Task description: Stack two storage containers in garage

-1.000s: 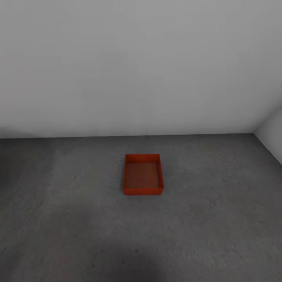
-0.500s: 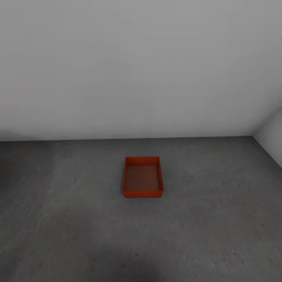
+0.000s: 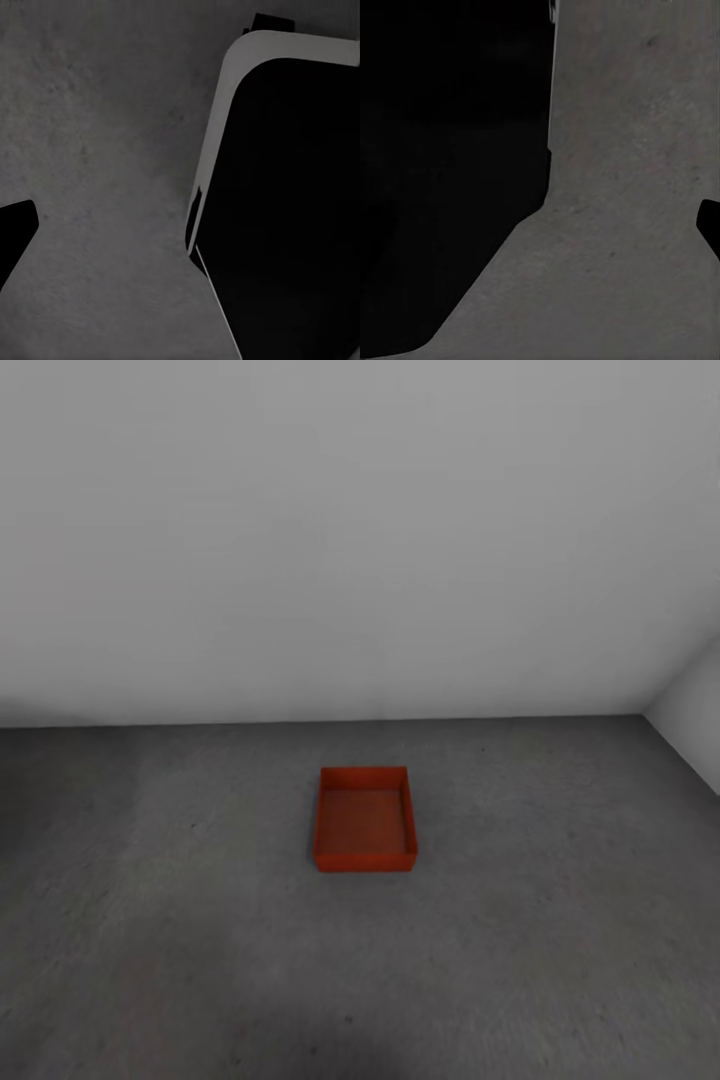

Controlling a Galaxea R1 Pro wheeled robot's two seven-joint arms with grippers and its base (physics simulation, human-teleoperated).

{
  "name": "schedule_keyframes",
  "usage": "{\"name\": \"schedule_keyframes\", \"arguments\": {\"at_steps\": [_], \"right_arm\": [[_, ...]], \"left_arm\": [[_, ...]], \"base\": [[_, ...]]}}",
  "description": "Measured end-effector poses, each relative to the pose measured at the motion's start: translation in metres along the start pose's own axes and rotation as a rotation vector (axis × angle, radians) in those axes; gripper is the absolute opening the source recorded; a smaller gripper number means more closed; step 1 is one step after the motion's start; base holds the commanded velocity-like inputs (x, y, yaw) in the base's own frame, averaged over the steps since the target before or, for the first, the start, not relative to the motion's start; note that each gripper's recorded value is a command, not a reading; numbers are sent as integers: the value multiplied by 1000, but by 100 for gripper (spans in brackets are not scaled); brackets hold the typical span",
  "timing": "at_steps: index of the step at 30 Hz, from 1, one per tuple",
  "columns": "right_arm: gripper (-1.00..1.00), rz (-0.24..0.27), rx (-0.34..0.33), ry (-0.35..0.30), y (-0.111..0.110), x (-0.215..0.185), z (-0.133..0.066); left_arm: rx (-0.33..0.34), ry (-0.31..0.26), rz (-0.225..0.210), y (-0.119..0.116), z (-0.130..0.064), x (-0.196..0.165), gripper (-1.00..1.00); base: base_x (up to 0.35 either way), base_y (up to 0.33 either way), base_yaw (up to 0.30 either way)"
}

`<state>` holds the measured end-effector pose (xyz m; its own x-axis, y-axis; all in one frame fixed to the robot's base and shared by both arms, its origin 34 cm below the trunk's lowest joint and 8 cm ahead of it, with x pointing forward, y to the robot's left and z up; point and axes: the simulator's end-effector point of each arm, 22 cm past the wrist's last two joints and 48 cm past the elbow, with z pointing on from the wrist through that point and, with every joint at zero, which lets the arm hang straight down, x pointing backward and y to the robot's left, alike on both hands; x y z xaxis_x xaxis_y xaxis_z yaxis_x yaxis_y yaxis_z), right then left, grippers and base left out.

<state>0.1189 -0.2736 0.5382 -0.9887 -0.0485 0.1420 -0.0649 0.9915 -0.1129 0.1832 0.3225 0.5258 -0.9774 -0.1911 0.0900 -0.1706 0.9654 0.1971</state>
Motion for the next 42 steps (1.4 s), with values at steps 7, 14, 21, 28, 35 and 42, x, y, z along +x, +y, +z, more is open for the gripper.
{"name": "schedule_keyframes", "arguments": {"at_steps": [7, 14, 21, 28, 35, 42], "right_arm": [[100, 5, 1, -14, -1, -5, 0], [100, 10, 2, -26, -1, -10, -1], [100, 11, 3, -36, -2, -14, -2], [100, 10, -2, -49, 1, -14, -3], [100, 8, -3, -53, 2, -11, -4], [100, 10, -3, -62, 2, -14, -5]], "left_arm": [[2, -11, -1, -1, -1, -4, 100], [4, -22, -5, -1, -2, -9, 100], [6, -32, -5, -2, -4, -13, 100], [9, -44, -7, -3, -5, -18, 100], [11, -54, -10, -3, -6, -22, 100], [13, -65, -12, -4, -8, -26, 100]], "base": [[0, 0, 0], [0, 0, 0], [0, 0, 0], [0, 0, 0], [0, 0, 0], [0, 0, 0]]}}
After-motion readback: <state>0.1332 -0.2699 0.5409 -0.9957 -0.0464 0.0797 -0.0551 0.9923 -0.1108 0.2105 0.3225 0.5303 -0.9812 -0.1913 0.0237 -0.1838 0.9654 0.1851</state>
